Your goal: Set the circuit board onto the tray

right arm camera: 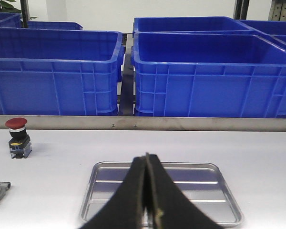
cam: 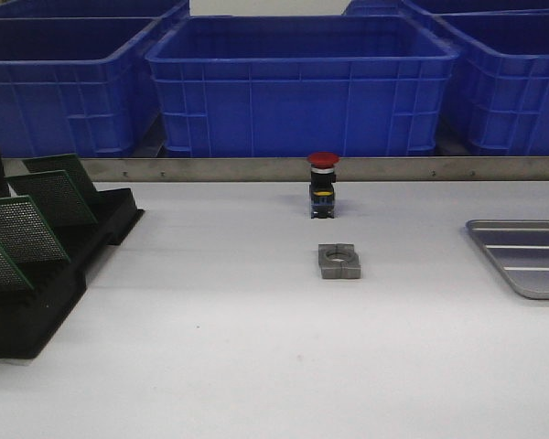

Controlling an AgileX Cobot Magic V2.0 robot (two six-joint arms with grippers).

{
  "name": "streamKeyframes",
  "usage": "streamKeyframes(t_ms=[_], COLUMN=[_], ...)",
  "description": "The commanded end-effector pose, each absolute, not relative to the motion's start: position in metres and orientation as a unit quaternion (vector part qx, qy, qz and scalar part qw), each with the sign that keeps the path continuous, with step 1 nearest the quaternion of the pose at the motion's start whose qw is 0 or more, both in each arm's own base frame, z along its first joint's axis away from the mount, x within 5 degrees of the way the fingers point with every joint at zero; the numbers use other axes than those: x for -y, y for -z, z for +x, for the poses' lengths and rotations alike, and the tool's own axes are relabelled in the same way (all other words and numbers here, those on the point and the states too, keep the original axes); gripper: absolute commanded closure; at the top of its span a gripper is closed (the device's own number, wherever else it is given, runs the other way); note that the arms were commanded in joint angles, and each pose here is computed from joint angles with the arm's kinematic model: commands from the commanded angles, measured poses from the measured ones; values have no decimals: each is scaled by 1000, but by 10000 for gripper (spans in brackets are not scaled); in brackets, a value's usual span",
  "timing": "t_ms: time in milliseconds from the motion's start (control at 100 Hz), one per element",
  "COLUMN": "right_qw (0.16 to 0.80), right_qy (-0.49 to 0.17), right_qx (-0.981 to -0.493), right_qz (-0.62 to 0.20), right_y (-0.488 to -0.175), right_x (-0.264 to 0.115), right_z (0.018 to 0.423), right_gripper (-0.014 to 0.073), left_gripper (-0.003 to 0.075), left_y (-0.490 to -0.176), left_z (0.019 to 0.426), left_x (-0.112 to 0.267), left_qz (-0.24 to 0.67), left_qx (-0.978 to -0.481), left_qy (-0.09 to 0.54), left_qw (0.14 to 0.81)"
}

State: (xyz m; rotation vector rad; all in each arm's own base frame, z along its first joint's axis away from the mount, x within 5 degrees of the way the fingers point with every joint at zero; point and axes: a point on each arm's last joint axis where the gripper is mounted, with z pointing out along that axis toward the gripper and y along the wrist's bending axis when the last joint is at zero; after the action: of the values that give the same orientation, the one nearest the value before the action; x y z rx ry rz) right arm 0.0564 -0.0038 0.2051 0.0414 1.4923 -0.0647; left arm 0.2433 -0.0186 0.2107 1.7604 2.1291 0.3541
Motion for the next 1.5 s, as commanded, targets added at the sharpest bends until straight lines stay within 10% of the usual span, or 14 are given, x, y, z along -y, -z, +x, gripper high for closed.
streamKeyframes(t_ms=[0,380,1020,1290,1490], right_qw=[774,774,774,774,774], right_qy=[31,31,31,31,31], right_qx=[-633,-633,-633,-633,-633], right_qz=[10,10,10,10,10], right_y=[-218,-218,-218,-218,-218], right_x=[2,2,2,2,2], right_z=[52,52,52,52,52], right_gripper=[656,656,656,656,656], left_gripper=[358,742,740,740,740], left_y=[-224,-225,-267,-305,-321], left_z=[253,255,215,180,170], left_x=[21,21,15,17,36], left_qz=[615,613,617,580,501], left_qx=[-741,-739,-729,-721,-744], left_qy=[-153,-160,-184,-201,-91], left_qw=[219,229,232,322,432])
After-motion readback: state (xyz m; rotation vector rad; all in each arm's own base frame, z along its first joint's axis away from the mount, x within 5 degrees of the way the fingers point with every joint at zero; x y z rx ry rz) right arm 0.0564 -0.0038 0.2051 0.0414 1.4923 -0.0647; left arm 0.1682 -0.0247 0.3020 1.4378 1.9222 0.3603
